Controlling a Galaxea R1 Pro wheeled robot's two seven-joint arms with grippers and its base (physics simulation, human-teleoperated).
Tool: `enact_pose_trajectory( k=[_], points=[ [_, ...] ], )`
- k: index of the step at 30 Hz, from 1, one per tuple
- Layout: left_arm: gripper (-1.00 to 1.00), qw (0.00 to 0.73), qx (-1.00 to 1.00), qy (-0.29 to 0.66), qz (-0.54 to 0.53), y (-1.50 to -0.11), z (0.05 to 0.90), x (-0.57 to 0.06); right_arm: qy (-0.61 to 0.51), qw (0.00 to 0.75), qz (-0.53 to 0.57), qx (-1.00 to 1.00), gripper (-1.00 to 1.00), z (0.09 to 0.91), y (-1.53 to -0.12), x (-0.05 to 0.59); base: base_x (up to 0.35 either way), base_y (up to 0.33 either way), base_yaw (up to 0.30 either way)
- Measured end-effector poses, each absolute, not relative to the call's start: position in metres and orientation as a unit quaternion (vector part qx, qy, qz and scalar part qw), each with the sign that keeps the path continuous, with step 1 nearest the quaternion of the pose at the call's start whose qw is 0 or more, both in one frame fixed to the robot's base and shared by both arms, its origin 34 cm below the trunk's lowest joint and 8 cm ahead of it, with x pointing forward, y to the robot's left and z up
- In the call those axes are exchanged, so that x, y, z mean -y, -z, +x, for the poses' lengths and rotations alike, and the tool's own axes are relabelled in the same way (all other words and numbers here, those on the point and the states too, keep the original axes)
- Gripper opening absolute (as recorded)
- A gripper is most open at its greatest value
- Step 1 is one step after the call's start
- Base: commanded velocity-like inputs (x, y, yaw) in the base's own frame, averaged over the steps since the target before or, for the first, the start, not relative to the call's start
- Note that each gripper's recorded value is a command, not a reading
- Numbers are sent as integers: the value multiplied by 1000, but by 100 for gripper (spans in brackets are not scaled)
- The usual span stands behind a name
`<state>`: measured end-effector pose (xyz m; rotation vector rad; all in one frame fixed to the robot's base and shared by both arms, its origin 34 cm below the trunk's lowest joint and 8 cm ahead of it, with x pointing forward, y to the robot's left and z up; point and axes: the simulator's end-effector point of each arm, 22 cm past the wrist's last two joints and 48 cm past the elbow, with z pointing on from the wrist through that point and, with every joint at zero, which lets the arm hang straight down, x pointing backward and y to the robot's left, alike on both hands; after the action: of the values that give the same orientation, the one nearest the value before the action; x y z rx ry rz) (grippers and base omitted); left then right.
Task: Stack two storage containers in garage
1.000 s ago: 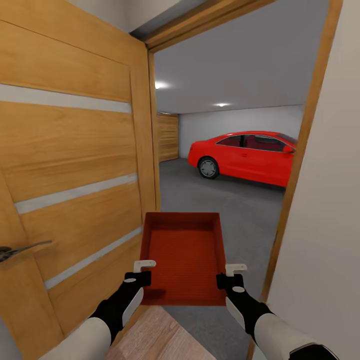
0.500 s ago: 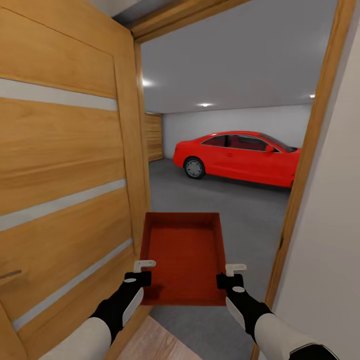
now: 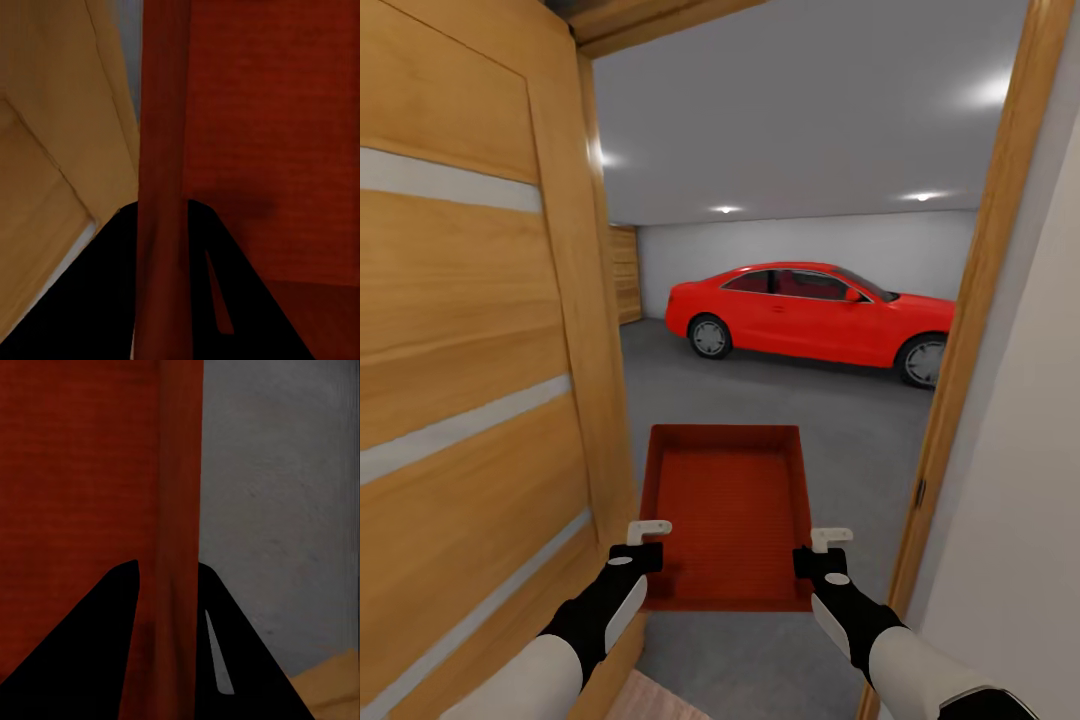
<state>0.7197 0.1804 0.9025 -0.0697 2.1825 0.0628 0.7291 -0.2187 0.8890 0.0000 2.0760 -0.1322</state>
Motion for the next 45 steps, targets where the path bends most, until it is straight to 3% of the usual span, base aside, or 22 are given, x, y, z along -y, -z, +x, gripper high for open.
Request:
enact_pose_trajectory(
  k=[45],
  points=[
    [-100, 460, -887, -26, -28, -902, 719, -180, 55, 506, 0, -861, -100, 729, -889, 219, 242, 195, -280]
  ],
)
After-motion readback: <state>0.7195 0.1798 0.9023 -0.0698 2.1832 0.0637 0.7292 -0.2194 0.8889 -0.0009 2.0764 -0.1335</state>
